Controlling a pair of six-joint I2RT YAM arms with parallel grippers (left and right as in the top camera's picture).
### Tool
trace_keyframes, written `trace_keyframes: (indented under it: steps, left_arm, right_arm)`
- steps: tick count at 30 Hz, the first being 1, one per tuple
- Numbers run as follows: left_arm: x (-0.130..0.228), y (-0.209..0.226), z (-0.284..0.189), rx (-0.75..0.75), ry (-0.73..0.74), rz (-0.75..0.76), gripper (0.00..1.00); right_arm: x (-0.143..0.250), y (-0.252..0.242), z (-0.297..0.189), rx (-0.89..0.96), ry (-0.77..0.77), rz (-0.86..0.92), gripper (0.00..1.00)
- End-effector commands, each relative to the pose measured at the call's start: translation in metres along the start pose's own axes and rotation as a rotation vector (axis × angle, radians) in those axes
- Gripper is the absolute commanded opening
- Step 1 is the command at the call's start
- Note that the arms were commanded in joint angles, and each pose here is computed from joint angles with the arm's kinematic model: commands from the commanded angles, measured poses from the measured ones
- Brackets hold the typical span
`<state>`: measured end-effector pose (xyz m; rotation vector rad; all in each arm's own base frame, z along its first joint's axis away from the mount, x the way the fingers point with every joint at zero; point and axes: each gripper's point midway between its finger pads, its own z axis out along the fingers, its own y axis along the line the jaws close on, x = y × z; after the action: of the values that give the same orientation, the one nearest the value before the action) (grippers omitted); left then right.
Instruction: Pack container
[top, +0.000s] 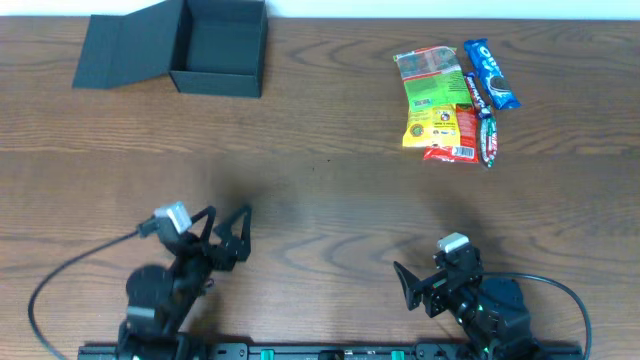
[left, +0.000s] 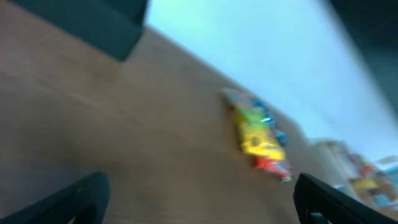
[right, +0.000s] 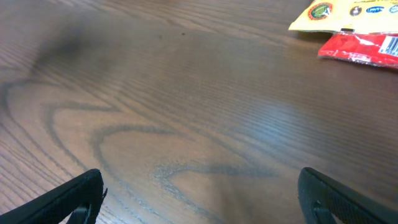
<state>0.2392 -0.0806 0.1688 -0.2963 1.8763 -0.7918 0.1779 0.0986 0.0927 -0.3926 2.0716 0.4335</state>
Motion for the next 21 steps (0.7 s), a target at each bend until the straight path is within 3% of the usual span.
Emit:
trace_keyframes:
  steps: [1, 7, 11, 12, 14, 16, 21]
  left_arm:
    - [-0.042, -0.011, 0.013, -0.084, -0.013, 0.190, 0.96]
    - [-0.103, -0.015, 0.084, -0.254, 0.128, 0.363, 0.96]
    - [-0.150, -0.012, 0.146, -0.335, 0.106, 0.416, 0.96]
    - [-0.162, -0.009, 0.160, -0.364, 0.085, 0.419, 1.00]
    - [-0.178, 0.002, 0.178, -0.430, 0.046, 0.420, 0.77]
    - [-0.192, 0.017, 0.196, -0.517, 0.010, 0.414, 0.61]
    - [-0.207, 0.047, 0.246, -0.609, -0.004, 0.417, 0.43]
  right_arm:
    - [0.001, -0.001, 0.000, 0.008, -0.001, -0.014, 0.99]
    - [0.001, -0.001, 0.000, 0.008, -0.001, -0.014, 0.99]
    - [0.001, -0.001, 0.000, 0.008, -0.001, -0.014, 0.99]
    - [0.001, -0.001, 0.000, 0.008, -0.001, -0.014, 0.99]
    - [0.001, -0.001, 0.000, 0.008, -0.001, -0.014, 0.99]
    - [0.001, -0.001, 0.000, 0.008, -0.001, -0.014, 0.99]
    - [0.001, -0.001, 0.000, 0.008, -0.001, -0.014, 0.99]
